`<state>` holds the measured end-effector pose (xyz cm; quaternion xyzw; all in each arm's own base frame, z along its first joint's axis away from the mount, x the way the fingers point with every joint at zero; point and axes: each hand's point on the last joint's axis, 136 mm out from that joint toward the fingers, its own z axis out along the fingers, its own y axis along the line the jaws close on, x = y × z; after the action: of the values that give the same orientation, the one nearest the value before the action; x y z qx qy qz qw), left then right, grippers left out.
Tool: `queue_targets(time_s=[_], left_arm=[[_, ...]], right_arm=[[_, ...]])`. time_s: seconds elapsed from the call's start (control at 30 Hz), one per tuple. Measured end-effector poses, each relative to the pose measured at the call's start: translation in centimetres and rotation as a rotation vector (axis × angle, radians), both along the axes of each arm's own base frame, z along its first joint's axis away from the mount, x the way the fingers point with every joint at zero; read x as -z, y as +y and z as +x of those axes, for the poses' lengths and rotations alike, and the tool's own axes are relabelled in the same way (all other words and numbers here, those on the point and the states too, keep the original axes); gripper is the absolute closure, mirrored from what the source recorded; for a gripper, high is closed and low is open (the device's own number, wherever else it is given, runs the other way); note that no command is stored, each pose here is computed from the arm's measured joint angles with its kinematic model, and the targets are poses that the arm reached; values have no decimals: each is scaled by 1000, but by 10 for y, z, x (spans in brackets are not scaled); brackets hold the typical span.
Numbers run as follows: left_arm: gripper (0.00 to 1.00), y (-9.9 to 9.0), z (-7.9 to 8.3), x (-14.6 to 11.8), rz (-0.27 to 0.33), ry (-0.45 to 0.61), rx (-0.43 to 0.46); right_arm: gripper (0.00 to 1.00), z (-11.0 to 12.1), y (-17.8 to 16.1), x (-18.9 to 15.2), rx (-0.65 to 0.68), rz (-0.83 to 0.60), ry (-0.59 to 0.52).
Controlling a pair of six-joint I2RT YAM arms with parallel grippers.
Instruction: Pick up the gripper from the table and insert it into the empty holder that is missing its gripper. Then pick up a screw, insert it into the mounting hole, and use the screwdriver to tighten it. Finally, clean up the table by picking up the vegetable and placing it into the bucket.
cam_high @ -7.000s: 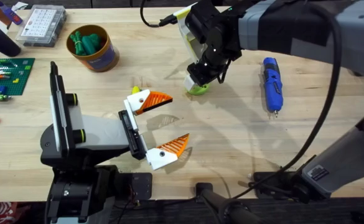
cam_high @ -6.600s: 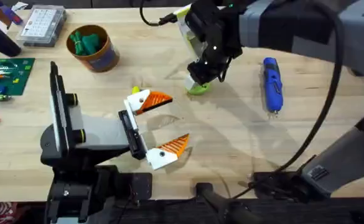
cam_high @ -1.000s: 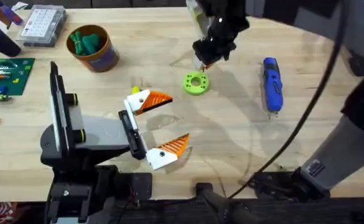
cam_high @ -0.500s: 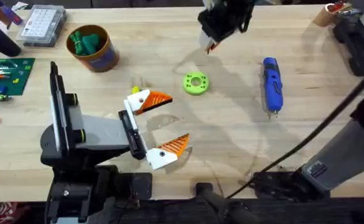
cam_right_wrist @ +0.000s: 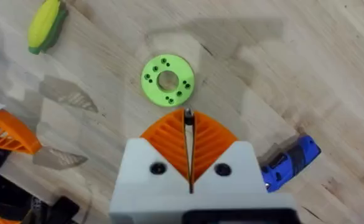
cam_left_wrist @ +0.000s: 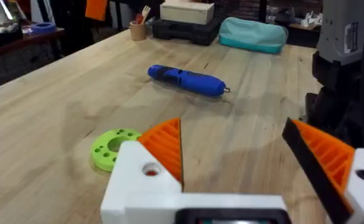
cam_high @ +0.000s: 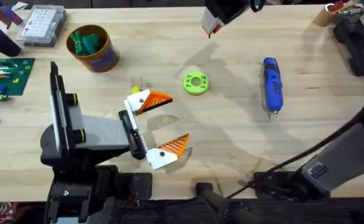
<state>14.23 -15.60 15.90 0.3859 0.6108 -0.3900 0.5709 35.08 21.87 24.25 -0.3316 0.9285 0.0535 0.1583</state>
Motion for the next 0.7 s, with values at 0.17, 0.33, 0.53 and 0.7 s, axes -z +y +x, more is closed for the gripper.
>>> queue_targets(time_s=[0.17, 0.33, 0.53, 0.7], left_arm=[[14, 0, 0, 0, 0, 0, 0], [14, 0, 0, 0, 0, 0, 0], [14, 0, 0, 0, 0, 0, 0], [14, 0, 0, 0, 0, 0, 0]], right_arm=[[997, -3, 0, -7, -3, 16, -11], [997, -9, 0, -18, -5, 42, -23], [997, -21, -6, -31, -1, 63, -36], [997, -26, -7, -32, 7, 86, -49]])
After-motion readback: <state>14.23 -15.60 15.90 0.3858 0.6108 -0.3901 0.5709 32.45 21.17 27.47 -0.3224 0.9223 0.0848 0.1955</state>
